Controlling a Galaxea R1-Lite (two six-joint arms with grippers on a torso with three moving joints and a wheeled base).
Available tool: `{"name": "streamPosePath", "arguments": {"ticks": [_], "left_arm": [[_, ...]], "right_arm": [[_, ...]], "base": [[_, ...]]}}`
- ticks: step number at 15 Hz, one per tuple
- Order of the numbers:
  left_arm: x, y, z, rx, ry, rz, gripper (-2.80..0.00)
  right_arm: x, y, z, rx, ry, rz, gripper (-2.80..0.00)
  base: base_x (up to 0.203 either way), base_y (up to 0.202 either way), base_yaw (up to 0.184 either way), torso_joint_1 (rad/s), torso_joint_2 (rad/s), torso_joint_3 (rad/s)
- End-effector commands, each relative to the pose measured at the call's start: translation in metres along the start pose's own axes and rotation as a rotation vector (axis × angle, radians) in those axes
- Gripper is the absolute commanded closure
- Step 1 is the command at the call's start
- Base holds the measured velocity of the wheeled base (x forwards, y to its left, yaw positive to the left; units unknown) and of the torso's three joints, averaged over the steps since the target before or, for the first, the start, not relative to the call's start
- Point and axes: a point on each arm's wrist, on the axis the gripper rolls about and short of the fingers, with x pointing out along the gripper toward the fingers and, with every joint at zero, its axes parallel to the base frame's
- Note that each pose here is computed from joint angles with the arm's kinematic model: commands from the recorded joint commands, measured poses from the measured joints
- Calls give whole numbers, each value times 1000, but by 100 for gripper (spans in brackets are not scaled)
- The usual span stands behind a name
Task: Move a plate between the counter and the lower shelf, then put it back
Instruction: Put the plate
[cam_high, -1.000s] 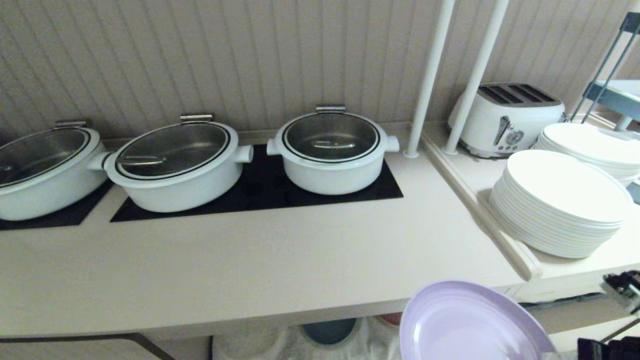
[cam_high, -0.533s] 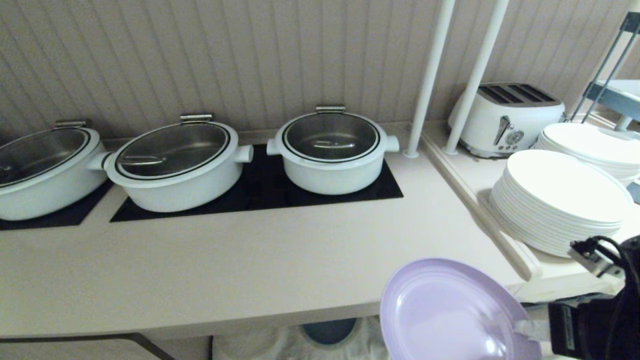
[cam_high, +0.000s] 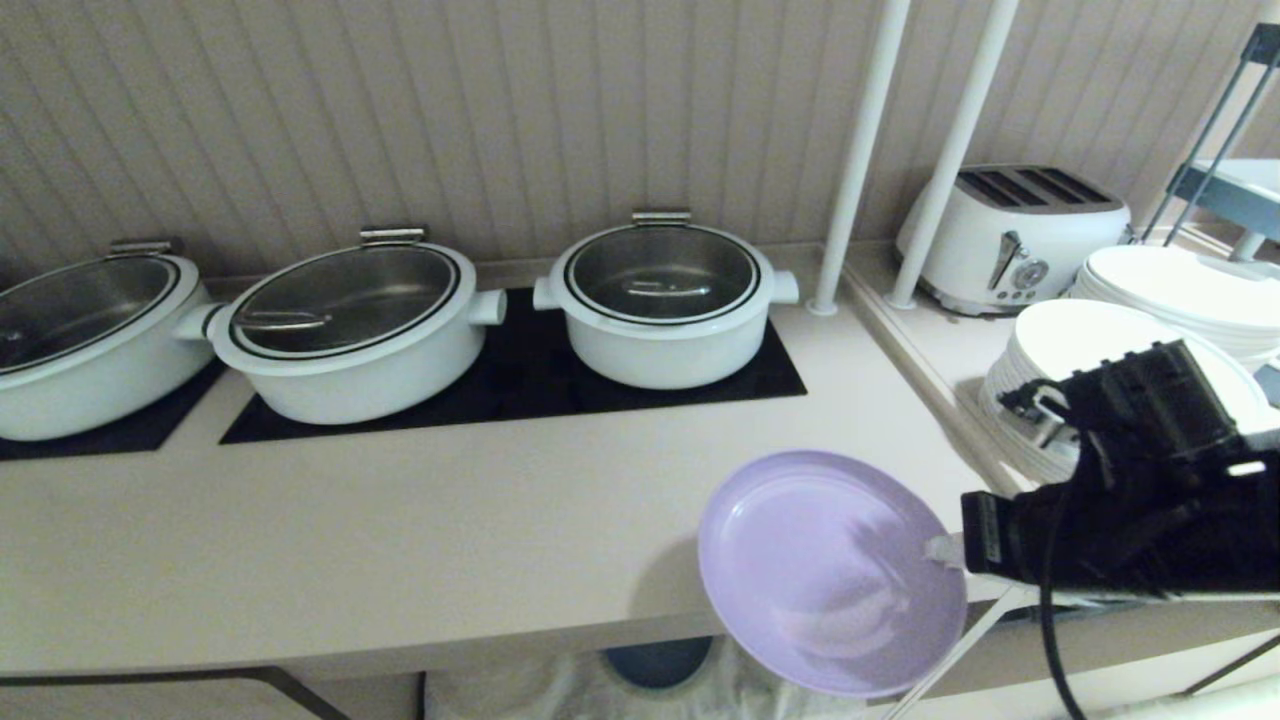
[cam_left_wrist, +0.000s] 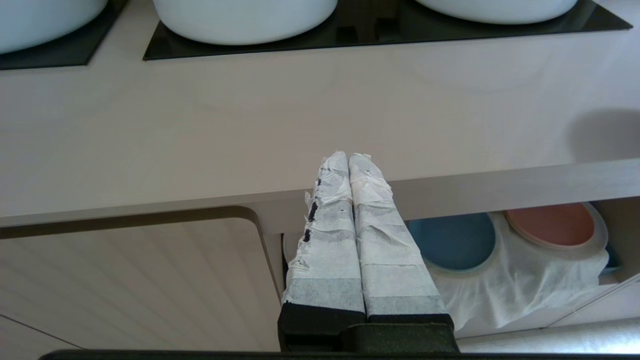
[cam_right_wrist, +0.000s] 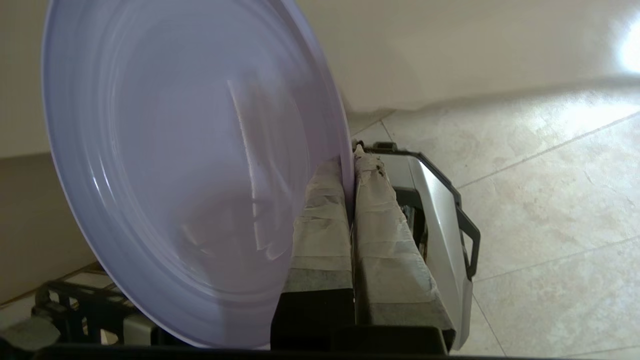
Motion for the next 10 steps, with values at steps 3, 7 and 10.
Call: {"name": "streamPosePath", "arguments": {"ticks": [3,7,10], "left_arm": [[0,0,0,0,0,0,0],[0,0,0,0,0,0,0],[0,0,0,0,0,0,0]], "right_arm": [[50,15,19,-10,67,-14,0],[87,31,30,-29,97,-8,0],[111,42,43,-17,89,4,0]], "base": [[0,0,0,0,0,0],[0,0,0,0,0,0],[0,0,0,0,0,0]]}}
